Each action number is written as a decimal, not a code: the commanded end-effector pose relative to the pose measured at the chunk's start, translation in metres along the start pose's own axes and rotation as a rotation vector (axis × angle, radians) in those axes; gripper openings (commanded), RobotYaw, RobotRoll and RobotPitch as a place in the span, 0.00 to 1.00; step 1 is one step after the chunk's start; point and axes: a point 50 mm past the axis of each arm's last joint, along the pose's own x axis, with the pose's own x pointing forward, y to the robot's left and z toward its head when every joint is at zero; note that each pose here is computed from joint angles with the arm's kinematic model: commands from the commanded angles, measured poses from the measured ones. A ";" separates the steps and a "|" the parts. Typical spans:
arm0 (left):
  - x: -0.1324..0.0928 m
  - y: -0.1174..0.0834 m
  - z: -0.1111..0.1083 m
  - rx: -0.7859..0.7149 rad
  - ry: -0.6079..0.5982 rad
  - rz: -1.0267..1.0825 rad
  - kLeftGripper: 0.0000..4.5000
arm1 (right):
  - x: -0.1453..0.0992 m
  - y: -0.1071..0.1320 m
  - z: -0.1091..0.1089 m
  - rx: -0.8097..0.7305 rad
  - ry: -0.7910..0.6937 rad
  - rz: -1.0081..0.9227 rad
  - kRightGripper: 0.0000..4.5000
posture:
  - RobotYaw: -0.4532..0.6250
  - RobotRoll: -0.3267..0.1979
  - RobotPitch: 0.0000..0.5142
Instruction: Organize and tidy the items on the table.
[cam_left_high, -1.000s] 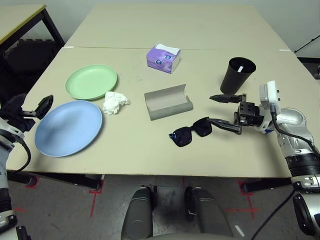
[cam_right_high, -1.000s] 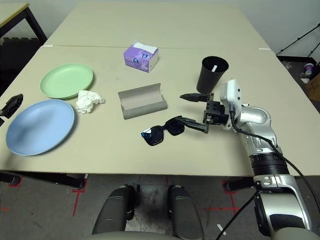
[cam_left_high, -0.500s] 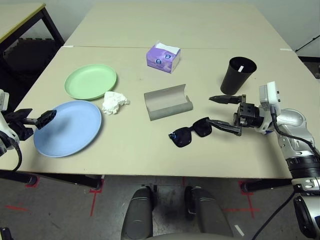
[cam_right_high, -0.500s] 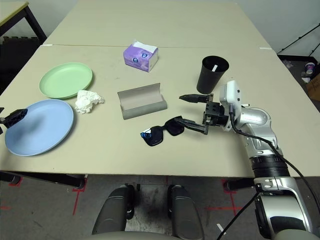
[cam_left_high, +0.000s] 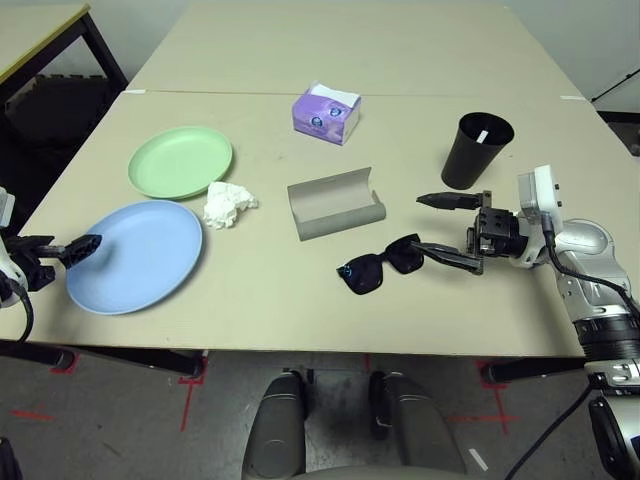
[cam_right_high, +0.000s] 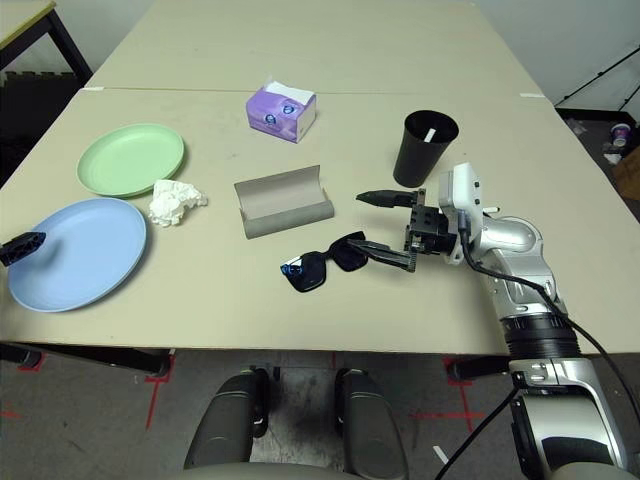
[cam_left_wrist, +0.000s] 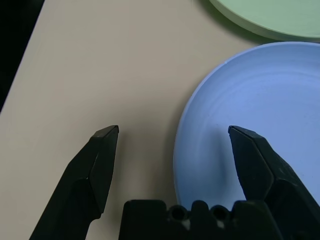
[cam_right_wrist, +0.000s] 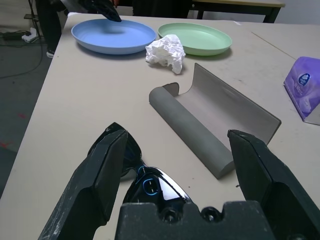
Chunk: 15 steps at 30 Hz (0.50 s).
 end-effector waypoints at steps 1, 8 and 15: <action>-0.004 0.006 -0.006 -0.040 0.038 0.020 1.00 | 0.000 0.003 0.000 0.004 0.007 0.013 0.98 | 0.41 0.62 0.32; -0.003 0.004 -0.013 -0.050 0.075 -0.003 0.86 | 0.000 0.003 0.002 -0.003 0.007 0.011 1.00 | 0.41 0.62 0.32; -0.002 0.003 -0.015 -0.043 0.090 -0.010 0.27 | 0.000 0.002 0.003 -0.007 0.007 0.007 1.00 | 0.41 0.62 0.32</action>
